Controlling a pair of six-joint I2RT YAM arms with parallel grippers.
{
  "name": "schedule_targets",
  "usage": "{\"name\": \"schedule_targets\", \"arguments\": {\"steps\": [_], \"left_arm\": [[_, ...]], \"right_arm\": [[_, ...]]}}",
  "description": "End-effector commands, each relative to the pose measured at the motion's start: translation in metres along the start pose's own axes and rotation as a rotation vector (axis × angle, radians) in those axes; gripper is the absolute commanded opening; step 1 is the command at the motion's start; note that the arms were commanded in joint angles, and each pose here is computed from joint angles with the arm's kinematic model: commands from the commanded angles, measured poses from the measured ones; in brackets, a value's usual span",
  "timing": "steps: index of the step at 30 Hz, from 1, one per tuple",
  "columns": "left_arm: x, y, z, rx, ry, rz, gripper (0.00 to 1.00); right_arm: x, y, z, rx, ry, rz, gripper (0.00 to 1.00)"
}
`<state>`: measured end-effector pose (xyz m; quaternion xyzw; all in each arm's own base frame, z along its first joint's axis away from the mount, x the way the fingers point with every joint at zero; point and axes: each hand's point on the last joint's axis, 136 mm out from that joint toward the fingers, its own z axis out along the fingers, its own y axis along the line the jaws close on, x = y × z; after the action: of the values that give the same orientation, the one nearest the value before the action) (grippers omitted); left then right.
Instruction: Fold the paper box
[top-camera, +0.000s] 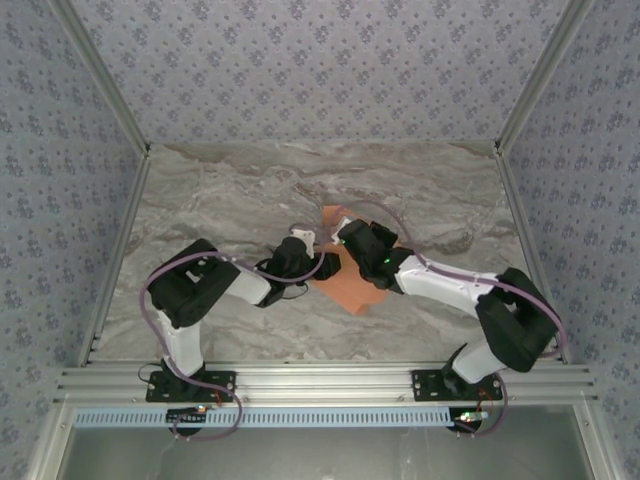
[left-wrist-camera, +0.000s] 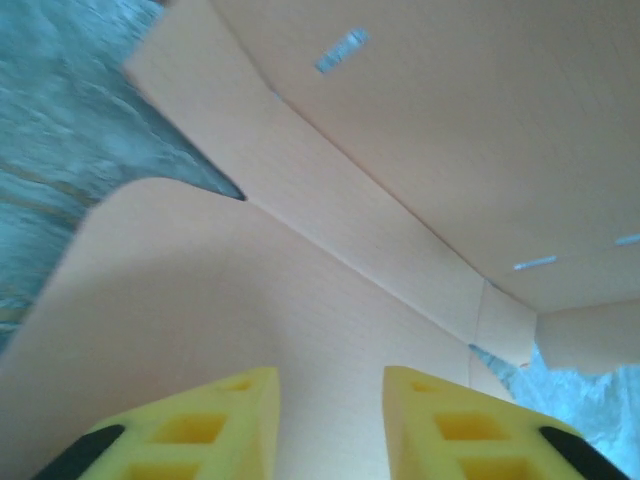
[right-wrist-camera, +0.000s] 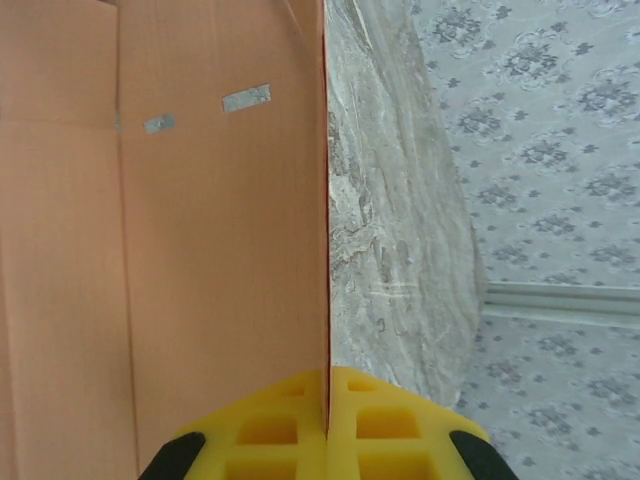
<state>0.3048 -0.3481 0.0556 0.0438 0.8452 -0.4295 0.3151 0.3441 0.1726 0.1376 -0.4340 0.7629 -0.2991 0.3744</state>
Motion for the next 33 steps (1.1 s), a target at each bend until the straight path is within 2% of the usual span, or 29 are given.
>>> {"name": "schedule_targets", "arguments": {"steps": [1, 8, 15, 20, 21, 27, 33], "left_arm": [[-0.02, -0.016, -0.022, -0.003, -0.034, 0.078, 0.4], [-0.059, -0.061, -0.076, 0.0, -0.087, 0.287, 0.49], [-0.09, -0.109, -0.124, 0.106, -0.056, 0.39, 0.59], [-0.109, -0.123, -0.132, 0.162, -0.005, 0.388, 0.6], [-0.113, -0.123, -0.132, 0.168, 0.007, 0.382, 0.6], [-0.125, -0.129, -0.127, 0.205, 0.08, 0.356, 0.61], [-0.138, -0.126, -0.118, 0.197, 0.088, 0.339, 0.63]], "right_arm": [[-0.007, -0.004, -0.022, -0.182, -0.061, 0.097, 0.0], [-0.019, -0.025, -0.058, -0.41, -0.148, 0.261, 0.0], [-0.027, -0.033, -0.081, -0.507, -0.182, 0.301, 0.0], [-0.033, -0.035, -0.091, -0.555, -0.217, 0.319, 0.0], [-0.041, -0.046, -0.097, -0.549, -0.246, 0.33, 0.0], [-0.043, -0.052, -0.101, -0.563, -0.256, 0.339, 0.0], [-0.043, -0.054, -0.103, -0.58, -0.263, 0.349, 0.0]]}}
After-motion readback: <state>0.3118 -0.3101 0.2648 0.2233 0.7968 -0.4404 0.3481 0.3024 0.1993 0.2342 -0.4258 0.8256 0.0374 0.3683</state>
